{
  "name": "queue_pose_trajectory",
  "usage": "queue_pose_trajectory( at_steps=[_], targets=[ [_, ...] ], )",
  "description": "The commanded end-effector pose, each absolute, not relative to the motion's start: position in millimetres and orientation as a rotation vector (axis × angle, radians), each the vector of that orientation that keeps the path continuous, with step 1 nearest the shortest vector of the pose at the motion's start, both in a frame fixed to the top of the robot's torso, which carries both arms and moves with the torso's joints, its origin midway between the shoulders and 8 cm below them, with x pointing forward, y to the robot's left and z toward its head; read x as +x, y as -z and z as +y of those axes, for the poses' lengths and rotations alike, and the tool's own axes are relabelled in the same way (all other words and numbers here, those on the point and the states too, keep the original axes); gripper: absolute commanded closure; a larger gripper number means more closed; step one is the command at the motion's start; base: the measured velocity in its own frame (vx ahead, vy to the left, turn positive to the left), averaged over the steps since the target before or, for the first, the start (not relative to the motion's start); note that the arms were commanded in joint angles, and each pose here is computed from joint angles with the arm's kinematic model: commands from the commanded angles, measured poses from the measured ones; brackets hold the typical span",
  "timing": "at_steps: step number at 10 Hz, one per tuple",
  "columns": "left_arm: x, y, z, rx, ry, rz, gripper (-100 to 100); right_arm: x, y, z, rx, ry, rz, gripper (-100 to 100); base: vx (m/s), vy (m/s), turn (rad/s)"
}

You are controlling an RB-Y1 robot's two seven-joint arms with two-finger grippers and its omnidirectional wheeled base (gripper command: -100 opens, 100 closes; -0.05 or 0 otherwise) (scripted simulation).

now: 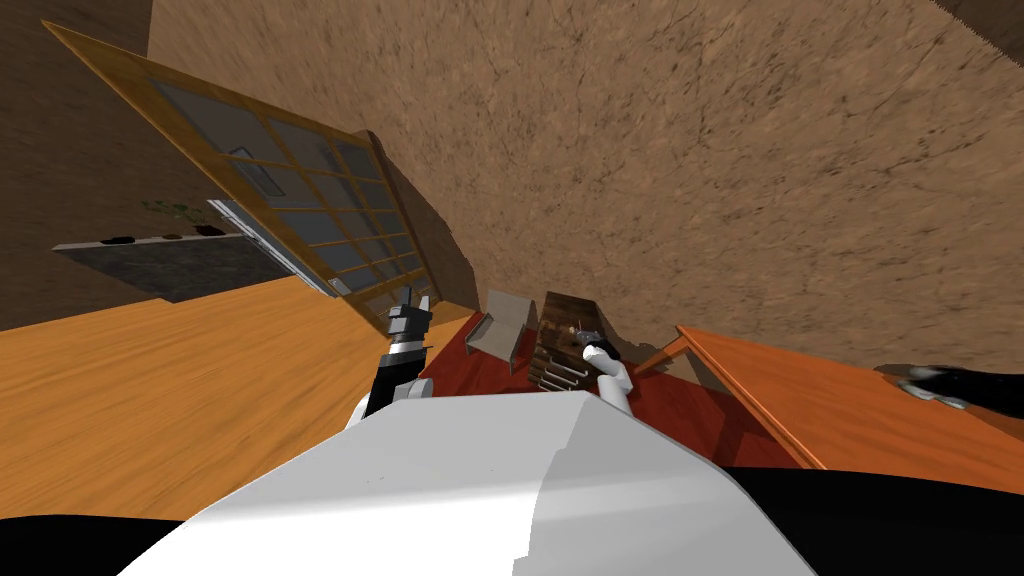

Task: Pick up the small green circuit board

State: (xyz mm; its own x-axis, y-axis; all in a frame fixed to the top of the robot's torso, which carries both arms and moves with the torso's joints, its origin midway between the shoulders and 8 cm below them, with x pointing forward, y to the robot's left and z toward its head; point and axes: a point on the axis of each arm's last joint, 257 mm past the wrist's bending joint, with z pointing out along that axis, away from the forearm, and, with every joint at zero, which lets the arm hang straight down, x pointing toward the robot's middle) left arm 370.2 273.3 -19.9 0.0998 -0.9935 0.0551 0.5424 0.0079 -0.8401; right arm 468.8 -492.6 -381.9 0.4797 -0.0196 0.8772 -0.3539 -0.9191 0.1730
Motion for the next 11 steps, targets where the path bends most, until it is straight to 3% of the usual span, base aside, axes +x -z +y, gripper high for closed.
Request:
queue_pose_trajectory(
  at_steps=[1,11],
  targets=[
    [370,20,273,-0.847,1.364,0.692,0,466,392,-492,2.431,-1.404,-0.365,-100,-0.009,0.005,0.032],
    [370,20,273,-0.847,1.364,0.692,0,436,469,-482,2.648,-1.252,-0.925,-100,-0.014,0.006,0.053]
  ],
)
